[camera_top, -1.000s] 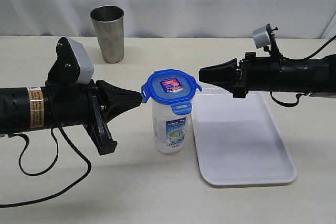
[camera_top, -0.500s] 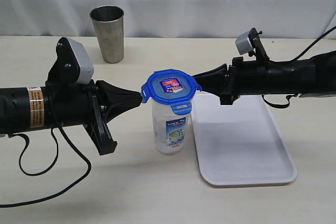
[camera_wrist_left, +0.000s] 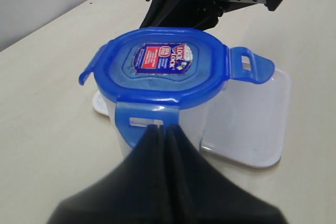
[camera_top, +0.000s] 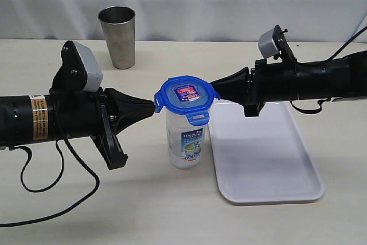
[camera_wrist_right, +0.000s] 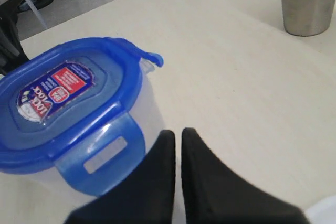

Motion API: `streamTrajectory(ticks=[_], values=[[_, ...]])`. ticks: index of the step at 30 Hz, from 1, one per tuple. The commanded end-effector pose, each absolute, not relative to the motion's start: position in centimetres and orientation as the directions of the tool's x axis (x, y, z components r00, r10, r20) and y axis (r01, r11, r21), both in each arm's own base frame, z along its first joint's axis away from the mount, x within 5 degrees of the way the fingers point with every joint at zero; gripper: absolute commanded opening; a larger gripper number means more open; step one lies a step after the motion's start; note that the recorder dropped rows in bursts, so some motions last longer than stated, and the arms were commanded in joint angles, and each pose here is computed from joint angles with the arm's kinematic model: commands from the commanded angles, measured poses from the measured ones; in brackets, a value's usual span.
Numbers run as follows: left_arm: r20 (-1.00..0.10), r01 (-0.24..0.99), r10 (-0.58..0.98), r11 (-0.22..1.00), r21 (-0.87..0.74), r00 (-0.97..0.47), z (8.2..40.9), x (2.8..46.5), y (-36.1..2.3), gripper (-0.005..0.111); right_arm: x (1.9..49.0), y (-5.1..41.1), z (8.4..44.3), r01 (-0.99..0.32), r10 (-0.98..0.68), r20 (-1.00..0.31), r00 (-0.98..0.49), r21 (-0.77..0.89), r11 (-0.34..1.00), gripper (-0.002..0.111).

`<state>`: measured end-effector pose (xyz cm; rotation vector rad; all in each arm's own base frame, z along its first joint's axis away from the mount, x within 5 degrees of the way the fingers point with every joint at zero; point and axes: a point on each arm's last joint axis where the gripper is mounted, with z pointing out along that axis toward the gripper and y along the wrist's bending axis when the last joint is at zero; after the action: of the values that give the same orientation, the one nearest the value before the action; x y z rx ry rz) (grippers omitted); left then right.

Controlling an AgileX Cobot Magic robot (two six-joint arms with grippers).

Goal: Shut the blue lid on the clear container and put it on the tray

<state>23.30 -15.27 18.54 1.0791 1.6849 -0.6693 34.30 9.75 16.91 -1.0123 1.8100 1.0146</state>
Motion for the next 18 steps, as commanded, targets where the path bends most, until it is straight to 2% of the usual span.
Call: streamTrajectory(ticks=[1, 18], values=[[-0.932, 0.890, 0.343, 0.453, 0.051, -0.122, 18.46, 23.29, -15.26, 0.000, 34.11, 9.66, 17.20, -0.908, -0.266, -0.900, -0.346, 0.250, 0.336, 0.004], [-0.931, 0.889, 0.344, 0.454, 0.051, -0.122, 18.44, 23.29, -15.25, 0.000, 33.75, 9.58, 17.88, -0.915, -0.286, -0.903, -0.322, 0.219, 0.339, 0.004]])
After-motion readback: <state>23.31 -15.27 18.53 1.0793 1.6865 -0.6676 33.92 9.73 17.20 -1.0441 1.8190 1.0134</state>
